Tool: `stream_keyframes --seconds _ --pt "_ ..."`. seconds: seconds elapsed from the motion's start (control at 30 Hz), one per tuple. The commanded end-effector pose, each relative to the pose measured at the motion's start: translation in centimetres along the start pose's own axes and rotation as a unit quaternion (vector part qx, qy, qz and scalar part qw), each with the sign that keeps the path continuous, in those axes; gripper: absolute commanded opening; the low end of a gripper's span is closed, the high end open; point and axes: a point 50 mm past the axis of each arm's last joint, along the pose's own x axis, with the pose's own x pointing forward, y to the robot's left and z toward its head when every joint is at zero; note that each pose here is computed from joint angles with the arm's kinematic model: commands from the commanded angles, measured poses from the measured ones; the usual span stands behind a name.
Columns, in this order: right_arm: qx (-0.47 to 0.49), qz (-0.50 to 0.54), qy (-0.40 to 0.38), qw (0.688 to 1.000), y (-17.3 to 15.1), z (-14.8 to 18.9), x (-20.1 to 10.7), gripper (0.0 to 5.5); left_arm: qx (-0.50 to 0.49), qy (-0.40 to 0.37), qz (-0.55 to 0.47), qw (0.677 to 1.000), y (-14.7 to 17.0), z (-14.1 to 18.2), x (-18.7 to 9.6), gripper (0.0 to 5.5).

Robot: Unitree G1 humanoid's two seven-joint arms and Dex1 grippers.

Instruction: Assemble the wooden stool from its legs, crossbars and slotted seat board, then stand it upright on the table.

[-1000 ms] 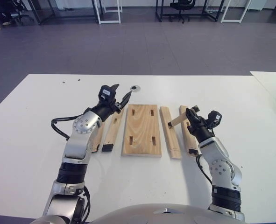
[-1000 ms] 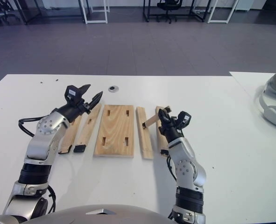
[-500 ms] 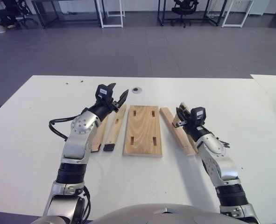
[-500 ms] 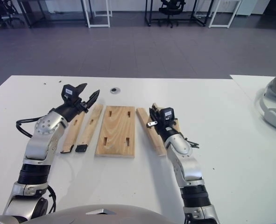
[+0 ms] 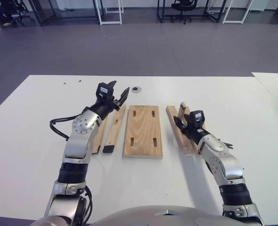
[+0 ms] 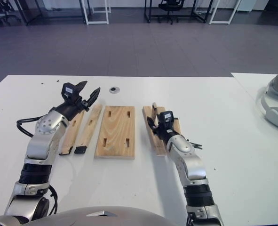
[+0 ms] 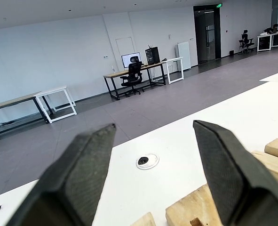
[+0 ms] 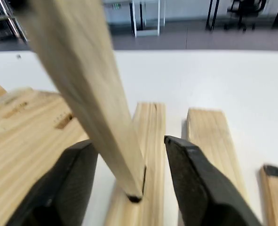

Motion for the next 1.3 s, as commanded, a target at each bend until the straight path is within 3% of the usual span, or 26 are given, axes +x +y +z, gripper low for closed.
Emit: stream_keyframes --seconds 0.03,0.23,0.37,0.57,0.67,0.73,0.83,0.93,1.1,1.3 --pt "0.030 -0.001 0.048 0.998 0.2 -0.2 -0.3 3.27 0.005 -0.002 0.003 1.000 0.0 0.1 0.2 3.01" --pt "0.020 -0.008 0.136 0.991 0.9 -2.4 -0.9 4.17 0.003 0.001 0.004 1.000 -0.1 -0.1 0.1 3.01" --pt "-0.021 -0.033 0.159 0.986 0.1 -2.8 -1.1 4.23 0.004 0.005 0.003 1.000 -0.2 -0.3 0.1 3.01" --pt "-0.040 -0.040 0.159 0.986 0.0 -3.0 -0.8 3.03 -0.005 0.010 0.004 1.000 -0.5 -0.5 0.2 3.01" --pt "-0.025 -0.040 0.102 0.994 0.2 -1.1 -0.2 2.52 -0.037 0.004 0.012 0.999 -0.4 -0.3 0.3 3.01" --pt "-0.052 0.006 0.017 0.998 1.4 2.0 0.0 2.17 -0.143 0.001 0.004 0.990 -0.6 0.0 0.5 3.01" --pt "-0.128 0.120 -0.074 0.982 4.1 5.2 -0.8 2.06 -0.353 -0.012 -0.061 0.934 -2.0 0.7 0.2 3.01" --pt "-0.167 0.193 -0.122 0.959 5.2 6.4 -1.4 2.06 -0.462 -0.018 -0.098 0.881 -2.4 1.4 0.0 3.01" --pt "-0.172 0.246 -0.170 0.939 6.4 7.2 -2.0 2.06 -0.536 -0.027 -0.100 0.838 -2.0 2.3 -0.1 3.01" --pt "-0.173 0.260 -0.187 0.931 6.8 7.3 -2.4 2.06 -0.544 0.004 -0.077 0.836 -2.2 1.4 -0.1 3.01"
